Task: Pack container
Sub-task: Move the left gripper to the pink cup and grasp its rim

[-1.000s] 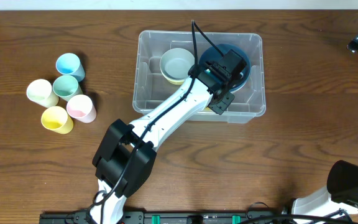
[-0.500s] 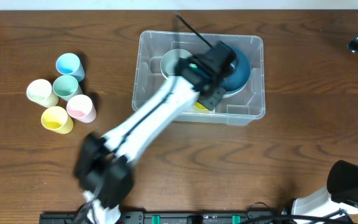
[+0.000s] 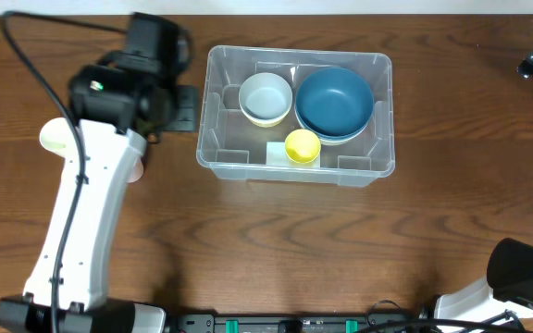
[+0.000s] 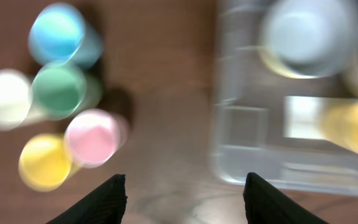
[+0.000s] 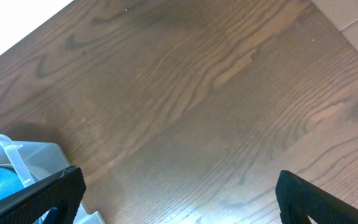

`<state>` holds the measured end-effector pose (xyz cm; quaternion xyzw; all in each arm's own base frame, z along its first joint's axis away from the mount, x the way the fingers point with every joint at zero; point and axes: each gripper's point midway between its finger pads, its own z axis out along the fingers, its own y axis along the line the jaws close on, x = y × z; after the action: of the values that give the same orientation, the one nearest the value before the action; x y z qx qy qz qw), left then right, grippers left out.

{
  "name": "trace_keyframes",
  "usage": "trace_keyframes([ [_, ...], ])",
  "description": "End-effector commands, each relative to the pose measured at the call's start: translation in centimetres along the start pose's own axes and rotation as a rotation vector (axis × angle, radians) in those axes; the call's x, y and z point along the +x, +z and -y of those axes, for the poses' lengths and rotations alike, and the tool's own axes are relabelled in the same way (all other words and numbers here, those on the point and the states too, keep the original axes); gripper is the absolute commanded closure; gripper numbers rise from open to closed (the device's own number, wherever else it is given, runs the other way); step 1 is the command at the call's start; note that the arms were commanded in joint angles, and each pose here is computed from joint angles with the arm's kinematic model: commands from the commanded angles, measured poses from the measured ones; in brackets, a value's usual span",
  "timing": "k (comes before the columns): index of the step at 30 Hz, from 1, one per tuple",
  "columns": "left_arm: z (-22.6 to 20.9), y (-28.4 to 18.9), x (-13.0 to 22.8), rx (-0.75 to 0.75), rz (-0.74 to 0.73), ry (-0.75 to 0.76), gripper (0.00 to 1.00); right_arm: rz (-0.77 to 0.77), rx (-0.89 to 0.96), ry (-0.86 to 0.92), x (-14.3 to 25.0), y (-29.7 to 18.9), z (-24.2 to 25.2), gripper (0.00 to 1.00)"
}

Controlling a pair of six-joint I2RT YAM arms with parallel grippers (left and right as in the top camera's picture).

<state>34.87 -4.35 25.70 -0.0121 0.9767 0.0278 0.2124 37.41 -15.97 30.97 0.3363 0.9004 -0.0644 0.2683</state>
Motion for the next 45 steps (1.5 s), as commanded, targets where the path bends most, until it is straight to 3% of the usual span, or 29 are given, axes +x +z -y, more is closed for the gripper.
trace_keyframes([
  [1, -3.4, 2.7, 1.7, -0.068, -0.105, -0.134, 0.39, -0.003, 0.009, 0.016, 0.0, 0.2, 0.2, 0.01],
  [8, -7.2, 7.6, 5.3, -0.13, -0.255, -0.253, 0.38, -0.003, 0.009, 0.016, 0.0, 0.2, 0.2, 0.01],
  [14, -7.7, 12.2, 7.9, -0.124, -0.322, -0.281, 0.34, -0.003, 0.009, 0.016, 0.0, 0.2, 0.2, 0.01],
  [29, -7.4, 18.7, 9.0, -0.13, -0.381, -0.266, 0.35, -0.003, 0.009, 0.016, 0.0, 0.2, 0.2, 0.01],
  [33, -7.7, 19.2, 8.7, -0.147, -0.371, -0.256, 0.53, -0.003, 0.01, 0.017, 0.0, 0.2, 0.3, 0.01],
  [39, -8.2, 19.2, 8.5, -0.171, -0.36, -0.241, 0.94, -0.003, 0.009, 0.016, 0.0, 0.2, 0.2, 0.01],
  [45, -8.2, 17.9, 8.1, -0.169, -0.347, -0.243, 0.94, -0.003, 0.009, 0.016, 0.0, 0.2, 0.2, 0.01],
])
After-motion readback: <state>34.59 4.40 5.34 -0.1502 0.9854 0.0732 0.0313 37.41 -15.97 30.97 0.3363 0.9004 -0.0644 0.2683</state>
